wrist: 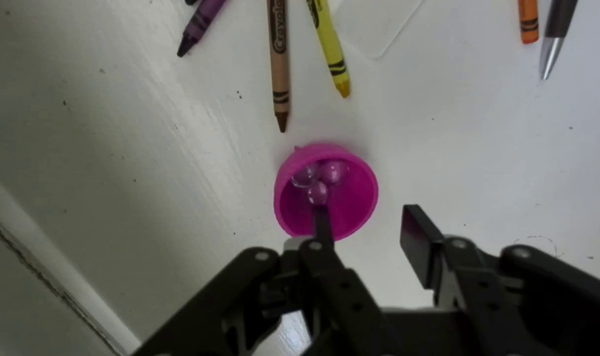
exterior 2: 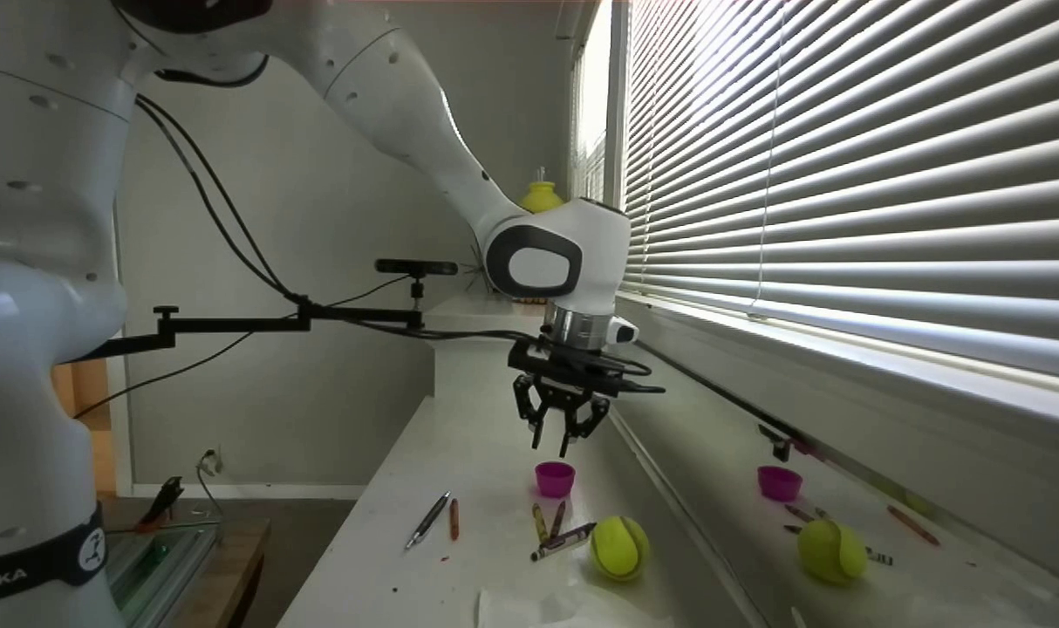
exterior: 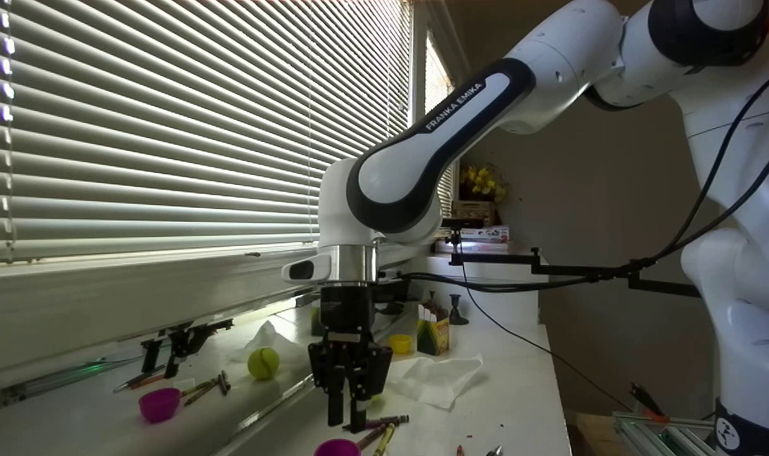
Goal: Remove one shiny object from the pink bowl.
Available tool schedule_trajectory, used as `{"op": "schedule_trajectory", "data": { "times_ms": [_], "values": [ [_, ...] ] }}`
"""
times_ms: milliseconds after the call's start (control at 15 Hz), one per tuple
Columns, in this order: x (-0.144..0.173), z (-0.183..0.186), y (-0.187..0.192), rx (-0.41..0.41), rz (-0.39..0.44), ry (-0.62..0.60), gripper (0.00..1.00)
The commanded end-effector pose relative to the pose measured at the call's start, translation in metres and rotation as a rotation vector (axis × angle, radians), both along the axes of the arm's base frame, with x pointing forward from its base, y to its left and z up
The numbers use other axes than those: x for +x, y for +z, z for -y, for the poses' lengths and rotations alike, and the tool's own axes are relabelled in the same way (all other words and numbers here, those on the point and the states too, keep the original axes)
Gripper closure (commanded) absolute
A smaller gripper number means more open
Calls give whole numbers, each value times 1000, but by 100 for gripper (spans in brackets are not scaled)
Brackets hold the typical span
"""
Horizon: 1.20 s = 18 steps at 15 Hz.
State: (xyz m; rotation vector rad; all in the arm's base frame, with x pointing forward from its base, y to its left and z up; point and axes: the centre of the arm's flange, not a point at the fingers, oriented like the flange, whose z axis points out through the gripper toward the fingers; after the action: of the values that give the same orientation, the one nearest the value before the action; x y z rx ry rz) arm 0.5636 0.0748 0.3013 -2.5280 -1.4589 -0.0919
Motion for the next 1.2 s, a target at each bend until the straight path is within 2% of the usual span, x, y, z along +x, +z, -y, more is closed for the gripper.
{"op": "schedule_trajectory", "data": {
  "times_ms": [0, 133, 200, 267, 400, 533, 800, 933, 1133],
  "values": [
    [9, 0, -8, 20, 8, 10, 72],
    [9, 2, -12, 18, 7, 7, 71],
    [9, 2, -14, 19, 6, 6, 75],
    [9, 2, -16, 20, 8, 4, 70],
    [9, 2, -19, 20, 16, 5, 68],
    [10, 1, -21, 20, 28, 2, 70],
    [13, -3, -27, 21, 45, 4, 66],
    [13, -4, -29, 20, 45, 4, 67],
    [13, -5, -34, 23, 39, 6, 73]
  ]
}}
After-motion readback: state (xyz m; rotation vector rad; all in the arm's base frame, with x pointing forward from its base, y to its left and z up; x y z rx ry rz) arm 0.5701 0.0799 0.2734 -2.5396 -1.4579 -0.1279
